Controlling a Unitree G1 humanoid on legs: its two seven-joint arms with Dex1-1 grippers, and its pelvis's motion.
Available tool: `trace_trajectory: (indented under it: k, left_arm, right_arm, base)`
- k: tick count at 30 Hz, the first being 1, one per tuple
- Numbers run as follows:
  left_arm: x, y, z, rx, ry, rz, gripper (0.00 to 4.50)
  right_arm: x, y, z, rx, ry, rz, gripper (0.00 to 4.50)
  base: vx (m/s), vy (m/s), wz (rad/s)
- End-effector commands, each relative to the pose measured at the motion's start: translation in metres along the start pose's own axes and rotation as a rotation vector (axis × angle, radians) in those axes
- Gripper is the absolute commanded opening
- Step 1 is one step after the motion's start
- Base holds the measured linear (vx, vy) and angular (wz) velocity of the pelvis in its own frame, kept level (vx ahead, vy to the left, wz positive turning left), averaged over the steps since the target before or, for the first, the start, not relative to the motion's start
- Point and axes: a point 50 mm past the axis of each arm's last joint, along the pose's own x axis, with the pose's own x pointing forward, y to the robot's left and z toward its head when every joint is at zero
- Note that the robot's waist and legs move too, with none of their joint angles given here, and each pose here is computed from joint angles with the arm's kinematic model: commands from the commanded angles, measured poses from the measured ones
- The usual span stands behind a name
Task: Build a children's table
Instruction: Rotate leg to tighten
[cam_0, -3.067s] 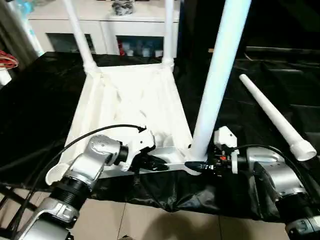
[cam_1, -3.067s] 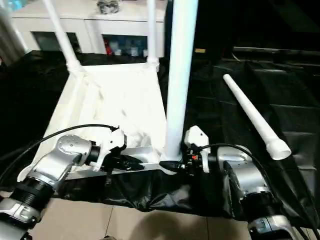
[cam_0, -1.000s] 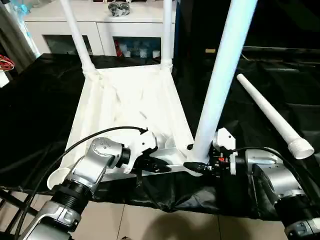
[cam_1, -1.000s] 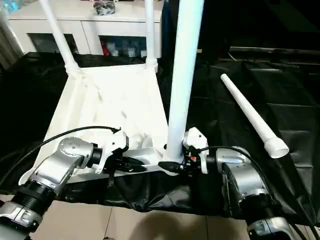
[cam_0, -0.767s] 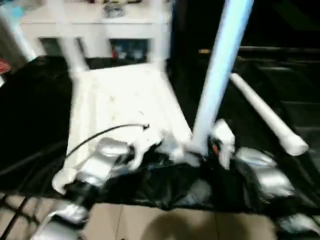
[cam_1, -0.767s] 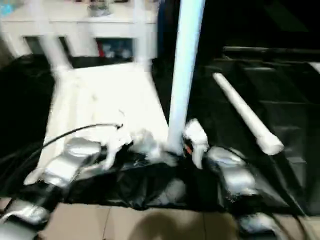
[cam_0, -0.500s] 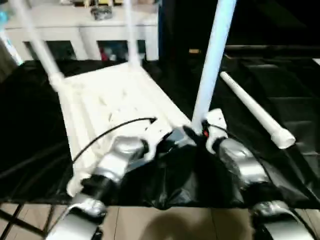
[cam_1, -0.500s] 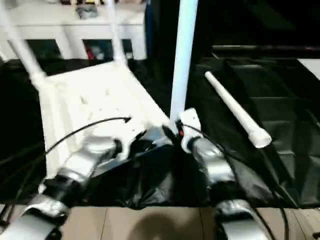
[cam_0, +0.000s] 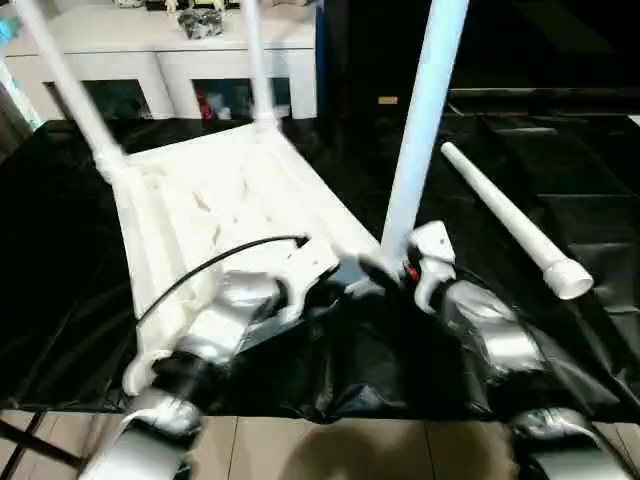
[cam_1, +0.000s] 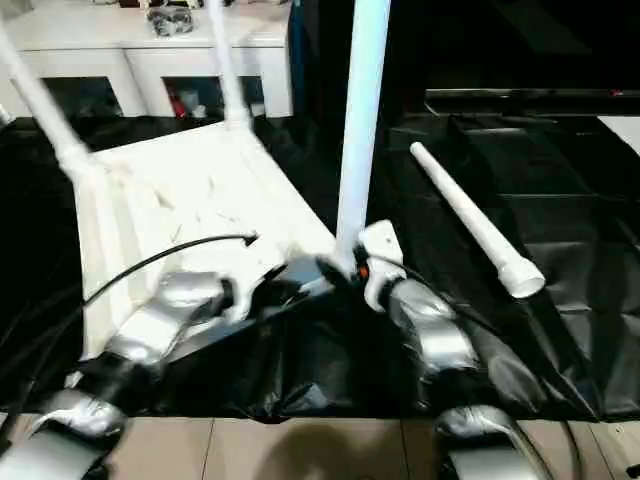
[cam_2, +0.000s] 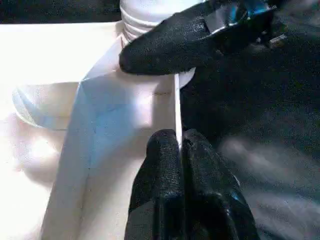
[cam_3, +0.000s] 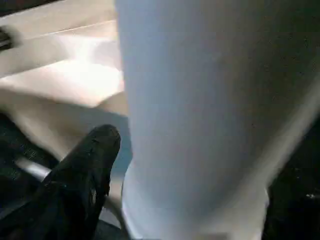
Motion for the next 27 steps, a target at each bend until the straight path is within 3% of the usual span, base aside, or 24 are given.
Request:
trace_trajectory:
  k: [1,6,13,23,27]
  left_arm:
    - [0.006,-0.010,0.017,0.056,-0.085,-0.095,0.00]
    - [-0.008,-0.006,0.010,0.067,-0.057,-0.151,0.00]
    - [-0.018,-0.003,0.005,0.060,-0.027,-0.185,0.00]
    - [-0.020,-0.005,0.003,0.050,-0.020,-0.224,0.00]
    - [-0.013,0.000,0.007,0.045,-0.042,-0.140,0.00]
  right_arm:
    - [0.006,0.016,0.004,-0.025,-0.011,0.143,3.80]
    - [-0.021,0.016,0.005,-0.062,0.011,0.335,3.80]
    - [-0.034,0.015,0.007,-0.062,0.040,0.438,3.80]
    - [-0.038,0.020,0.008,-0.032,0.050,0.488,2.99]
    - [-0.032,0.023,0.007,-0.016,0.022,0.442,2.79]
  base:
    - [0.000,0.000,0.00]
    - [0.000,0.000,0.00]
    - [0.000,0.000,0.00]
    - [0.000,0.000,0.00]
    - [0.000,0.000,0.00]
